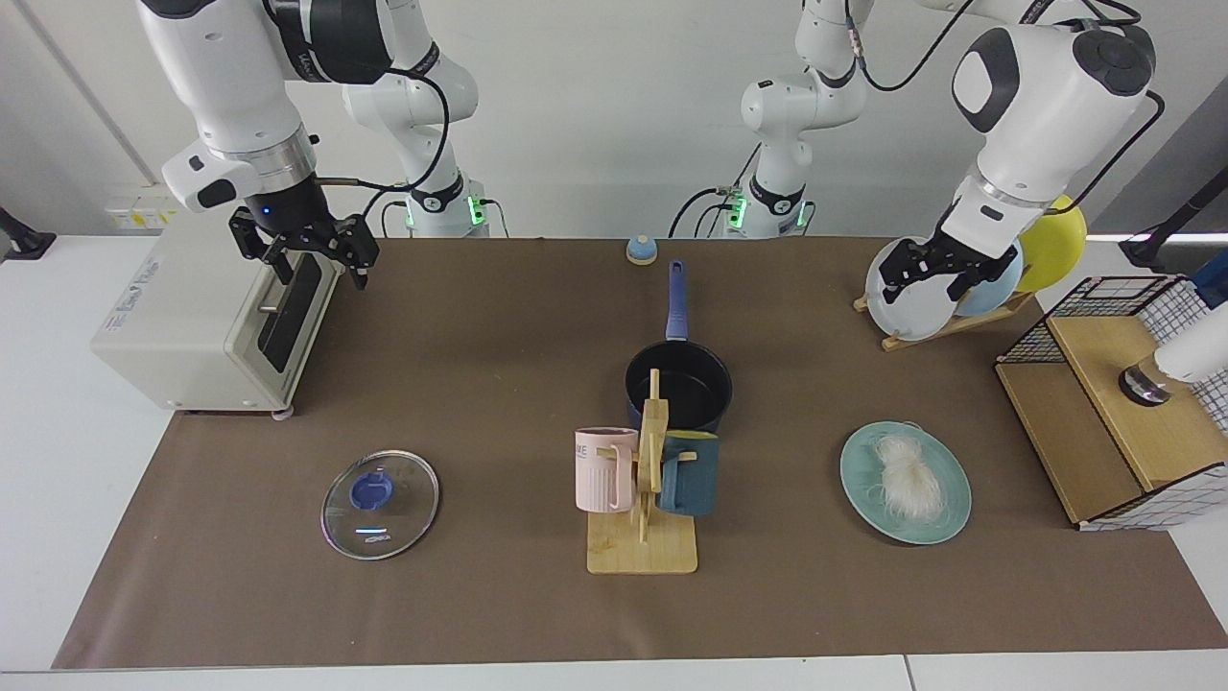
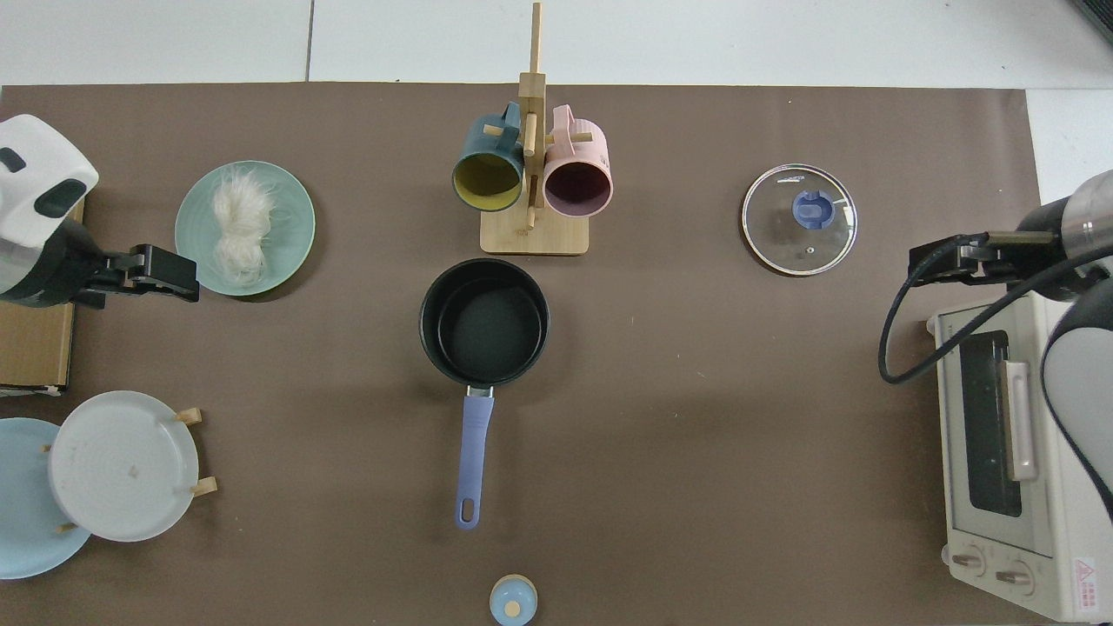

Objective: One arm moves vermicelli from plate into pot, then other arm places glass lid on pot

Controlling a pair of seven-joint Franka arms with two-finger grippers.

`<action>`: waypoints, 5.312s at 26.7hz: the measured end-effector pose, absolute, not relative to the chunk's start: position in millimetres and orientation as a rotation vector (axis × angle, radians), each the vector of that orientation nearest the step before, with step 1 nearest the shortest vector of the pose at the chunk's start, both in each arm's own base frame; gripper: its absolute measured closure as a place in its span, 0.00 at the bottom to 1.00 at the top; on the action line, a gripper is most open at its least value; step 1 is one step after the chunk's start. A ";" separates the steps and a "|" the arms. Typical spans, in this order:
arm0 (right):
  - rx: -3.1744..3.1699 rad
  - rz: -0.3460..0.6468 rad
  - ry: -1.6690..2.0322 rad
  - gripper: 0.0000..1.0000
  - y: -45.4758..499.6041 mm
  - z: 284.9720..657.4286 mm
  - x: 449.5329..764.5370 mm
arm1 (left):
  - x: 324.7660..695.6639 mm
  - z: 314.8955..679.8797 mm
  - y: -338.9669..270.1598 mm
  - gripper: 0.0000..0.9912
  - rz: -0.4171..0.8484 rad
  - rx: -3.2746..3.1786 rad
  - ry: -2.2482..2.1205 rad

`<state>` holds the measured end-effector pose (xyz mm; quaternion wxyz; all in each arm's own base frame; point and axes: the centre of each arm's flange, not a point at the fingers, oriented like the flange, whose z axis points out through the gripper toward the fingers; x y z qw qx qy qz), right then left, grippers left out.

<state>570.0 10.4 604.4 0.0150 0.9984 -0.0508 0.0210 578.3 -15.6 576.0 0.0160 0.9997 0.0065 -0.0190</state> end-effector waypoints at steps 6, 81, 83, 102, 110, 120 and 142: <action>3.107 0.065 -0.158 0.00 10.4 604.4 570.0 | 578.2 575.9 -15.7 0.00 -0.060 3.109 0.020; 3.067 0.050 -0.105 0.00 42.8 517.3 701.2 | 710.5 331.4 -3.7 0.00 0.282 3.223 -0.071; 3.064 0.053 -0.104 0.00 42.6 493.7 713.0 | 710.6 328.3 -3.1 0.00 0.278 3.229 -0.074; 3.086 0.141 -0.062 0.00 31.1 390.3 755.0 | 714.1 342.4 -14.9 0.55 0.192 3.206 0.311; 3.087 0.104 -0.048 0.00 30.3 359.3 750.8 | 699.6 441.0 -70.9 0.63 0.176 3.154 0.401; 3.088 0.075 -0.049 0.00 28.8 332.8 744.5 | 625.5 526.0 -201.5 0.63 0.096 3.100 0.430; 3.086 0.057 -0.069 0.01 18.5 325.2 741.9 | 569.6 415.6 -299.6 0.63 -0.028 3.008 0.261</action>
